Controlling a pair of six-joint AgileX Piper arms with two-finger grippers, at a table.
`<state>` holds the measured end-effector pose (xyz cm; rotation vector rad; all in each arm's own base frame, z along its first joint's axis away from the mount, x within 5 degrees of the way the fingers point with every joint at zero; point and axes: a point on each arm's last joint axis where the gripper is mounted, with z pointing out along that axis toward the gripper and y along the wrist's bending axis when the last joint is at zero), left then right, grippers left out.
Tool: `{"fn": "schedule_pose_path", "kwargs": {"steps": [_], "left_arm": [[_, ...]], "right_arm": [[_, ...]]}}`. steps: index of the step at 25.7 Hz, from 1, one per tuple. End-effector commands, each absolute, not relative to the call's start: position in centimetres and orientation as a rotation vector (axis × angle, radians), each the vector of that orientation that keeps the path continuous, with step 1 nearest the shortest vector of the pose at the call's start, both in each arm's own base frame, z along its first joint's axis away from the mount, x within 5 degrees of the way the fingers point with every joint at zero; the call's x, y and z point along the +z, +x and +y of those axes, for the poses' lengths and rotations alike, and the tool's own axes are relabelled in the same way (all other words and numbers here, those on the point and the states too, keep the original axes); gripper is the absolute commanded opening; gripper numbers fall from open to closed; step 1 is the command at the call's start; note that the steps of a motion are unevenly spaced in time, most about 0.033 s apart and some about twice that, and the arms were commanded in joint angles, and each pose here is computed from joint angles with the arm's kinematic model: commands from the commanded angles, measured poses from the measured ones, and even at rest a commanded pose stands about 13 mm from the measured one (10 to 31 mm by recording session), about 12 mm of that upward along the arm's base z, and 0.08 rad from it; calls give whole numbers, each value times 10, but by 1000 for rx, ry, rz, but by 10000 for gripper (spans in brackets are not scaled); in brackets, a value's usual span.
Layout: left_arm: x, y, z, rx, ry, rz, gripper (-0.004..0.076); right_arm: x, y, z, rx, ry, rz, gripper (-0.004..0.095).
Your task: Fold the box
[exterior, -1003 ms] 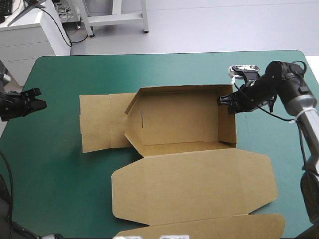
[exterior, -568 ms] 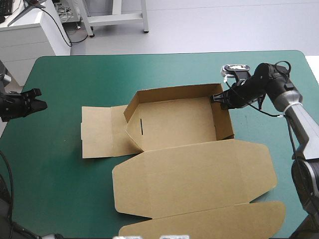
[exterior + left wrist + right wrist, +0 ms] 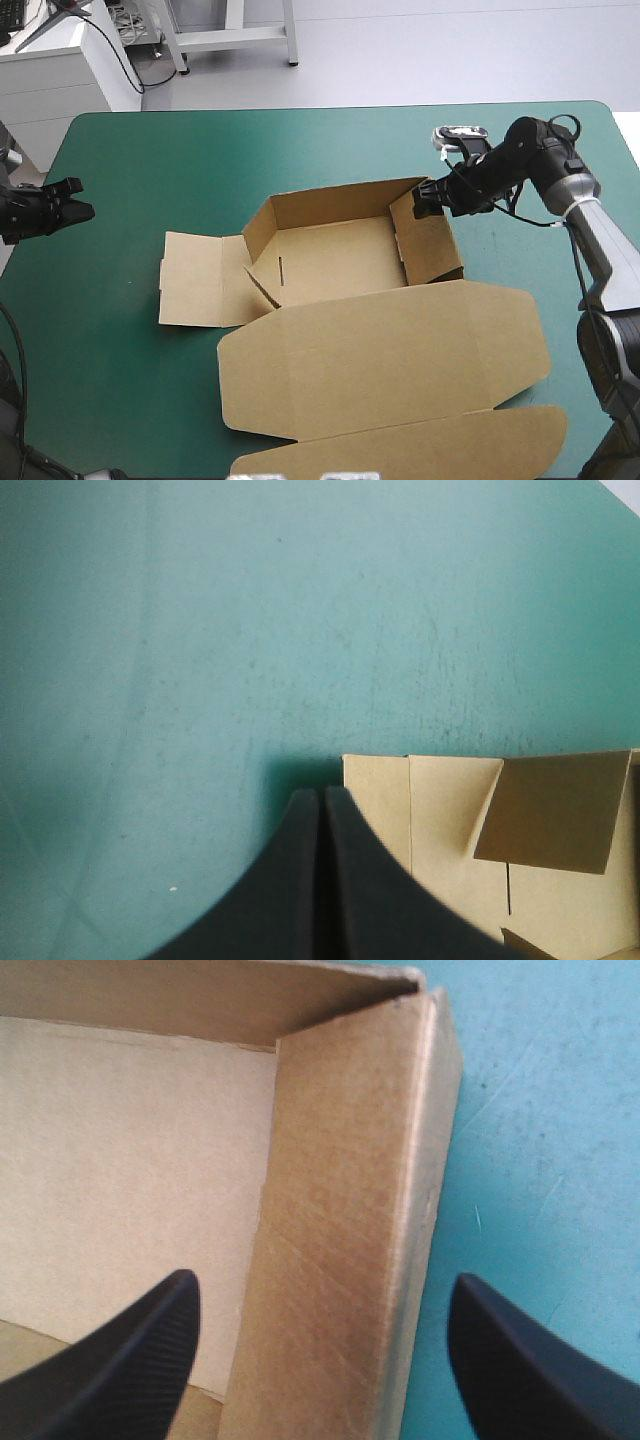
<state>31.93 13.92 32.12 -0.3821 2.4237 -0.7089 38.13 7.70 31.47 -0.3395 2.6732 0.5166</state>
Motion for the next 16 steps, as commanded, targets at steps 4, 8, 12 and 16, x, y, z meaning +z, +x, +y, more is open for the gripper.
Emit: {"fn": "schedule_pose_path", "kwargs": {"steps": [4,8,12,16], "left_arm": [[346,315,134,-716,-362,2335,-8],[346,314,133,-731,-359,2339,-8],[346,314,132,-740,-354,2346,-8],[346,314,132,-744,-354,2346,-8]], "right_arm": [[398,367,71,421,-286,2553,817],[417,355,73,228,-271,2514,817],[434,338,84,175,-329,2463,818],[445,327,86,213,-328,2434,818]]}}
